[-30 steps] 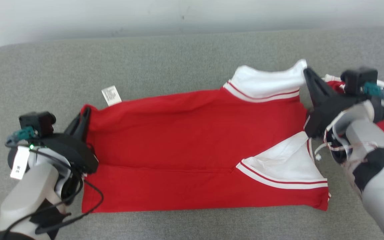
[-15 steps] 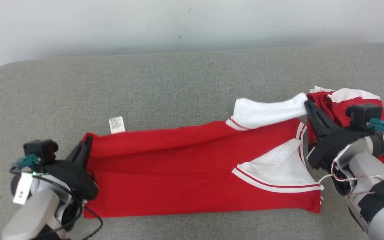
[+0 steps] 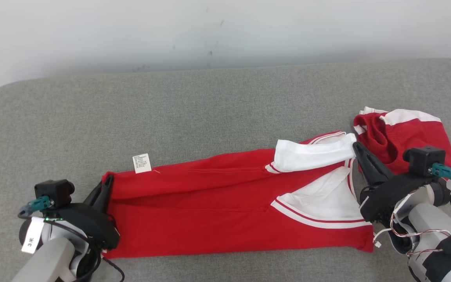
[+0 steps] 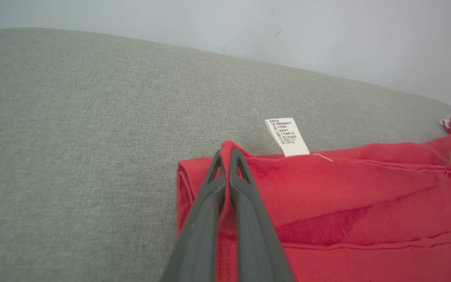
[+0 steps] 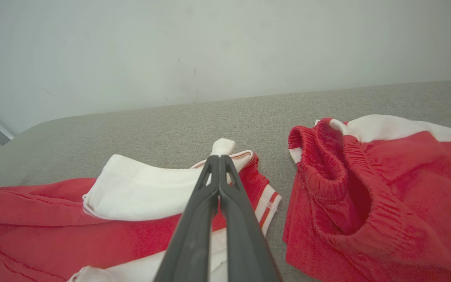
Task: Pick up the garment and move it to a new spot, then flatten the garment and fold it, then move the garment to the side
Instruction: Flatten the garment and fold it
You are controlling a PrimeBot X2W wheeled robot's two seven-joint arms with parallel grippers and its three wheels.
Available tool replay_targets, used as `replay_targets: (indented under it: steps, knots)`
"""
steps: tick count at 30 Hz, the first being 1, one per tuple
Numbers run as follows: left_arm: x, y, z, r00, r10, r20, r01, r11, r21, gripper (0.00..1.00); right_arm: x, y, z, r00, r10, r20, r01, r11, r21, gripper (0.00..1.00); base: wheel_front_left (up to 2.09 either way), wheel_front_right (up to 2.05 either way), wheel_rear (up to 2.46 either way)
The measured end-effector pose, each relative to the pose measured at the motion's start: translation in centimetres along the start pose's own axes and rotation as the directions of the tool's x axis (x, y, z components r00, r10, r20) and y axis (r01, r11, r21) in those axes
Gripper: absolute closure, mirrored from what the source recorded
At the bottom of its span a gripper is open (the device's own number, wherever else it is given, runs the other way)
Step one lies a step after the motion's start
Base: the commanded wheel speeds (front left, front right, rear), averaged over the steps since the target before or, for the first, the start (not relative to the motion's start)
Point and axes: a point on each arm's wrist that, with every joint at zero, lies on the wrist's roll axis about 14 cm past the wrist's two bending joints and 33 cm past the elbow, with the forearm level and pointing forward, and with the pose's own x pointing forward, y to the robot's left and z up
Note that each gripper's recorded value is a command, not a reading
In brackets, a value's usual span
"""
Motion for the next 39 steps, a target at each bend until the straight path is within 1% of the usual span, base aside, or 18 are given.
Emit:
replay_targets:
  steps: [1,2,3,4,9,12,19,22,23,24,26,31,39]
  knots:
    - [-0.1,0.0,-0.2,1.000,0.001,-0.003,-0.001,1.000,-0.001,0.89,-0.1,0.0,0.0,1.000,0.002,0.000,-0.002,1.000,0.001,1.00,0.00,0.00,0.00]
    - [-0.2,0.0,-0.3,1.000,0.001,-0.007,-0.001,1.000,-0.002,0.55,-0.3,0.0,0.0,1.000,0.002,0.000,-0.002,1.000,0.004,1.00,0.00,0.00,0.00]
    - [-0.3,0.0,-0.5,1.000,0.003,-0.008,-0.003,1.000,-0.004,0.04,-0.4,0.0,0.0,1.000,0.001,0.001,-0.001,1.000,0.010,1.00,0.00,0.00,0.00]
    - [-0.4,0.0,-0.5,1.000,0.004,-0.006,-0.004,1.000,-0.006,0.00,-0.5,0.0,0.0,1.000,0.000,0.002,0.000,1.000,0.014,1.00,0.00,0.00,0.00]
    - [-1.3,-0.4,-1.2,1.000,0.008,-0.011,-0.009,1.000,-0.014,0.00,-2.0,-0.2,-1.4,1.000,-0.004,-0.030,0.004,1.000,0.021,1.00,0.00,0.00,0.00]
    - [-1.9,-0.7,-1.6,1.000,0.014,-0.007,-0.014,1.000,-0.026,0.00,-2.6,0.2,-2.0,0.999,0.010,-0.048,-0.010,1.000,0.018,1.00,0.00,0.00,0.00]
    - [-3.0,-1.0,-0.7,0.999,0.028,0.041,-0.026,0.999,-0.032,0.00,-4.2,1.1,-4.3,0.992,0.046,-0.117,-0.047,0.999,-0.008,1.00,0.00,0.00,0.00]
    - [-3.5,-0.8,-0.1,0.997,0.037,0.069,-0.035,0.999,-0.034,0.00,-4.4,1.0,-4.6,0.990,0.046,-0.134,-0.050,0.998,-0.026,1.00,0.00,0.00,0.00]
    - [-3.7,-0.7,0.0,0.996,0.039,0.075,-0.037,0.999,-0.030,0.00,-4.5,1.0,-4.7,0.989,0.048,-0.141,-0.054,0.998,-0.039,0.52,0.00,0.00,0.00]
    - [-3.8,-0.5,0.2,0.996,0.046,0.082,-0.044,0.999,-0.024,0.00,-4.6,0.9,-4.8,0.988,0.048,-0.146,-0.056,0.997,-0.050,0.00,0.00,0.00,0.00]
    - [-4.0,-0.3,0.8,0.993,0.052,0.102,-0.052,0.999,-0.010,0.00,-4.7,0.7,-5.0,0.987,0.043,-0.154,-0.053,0.997,-0.059,0.00,0.00,0.00,0.00]
    - [-4.7,-0.1,1.1,0.990,0.068,0.125,-0.067,0.998,-0.018,0.00,-5.1,0.2,-4.8,0.987,0.034,-0.155,-0.046,0.996,-0.076,0.00,0.00,0.00,0.00]
    - [-7.3,-0.2,0.1,0.984,0.106,0.143,-0.099,0.994,-0.053,0.00,-7.1,-0.2,-4.7,0.990,0.009,-0.138,-0.017,0.998,-0.055,0.00,0.00,0.00,0.00]
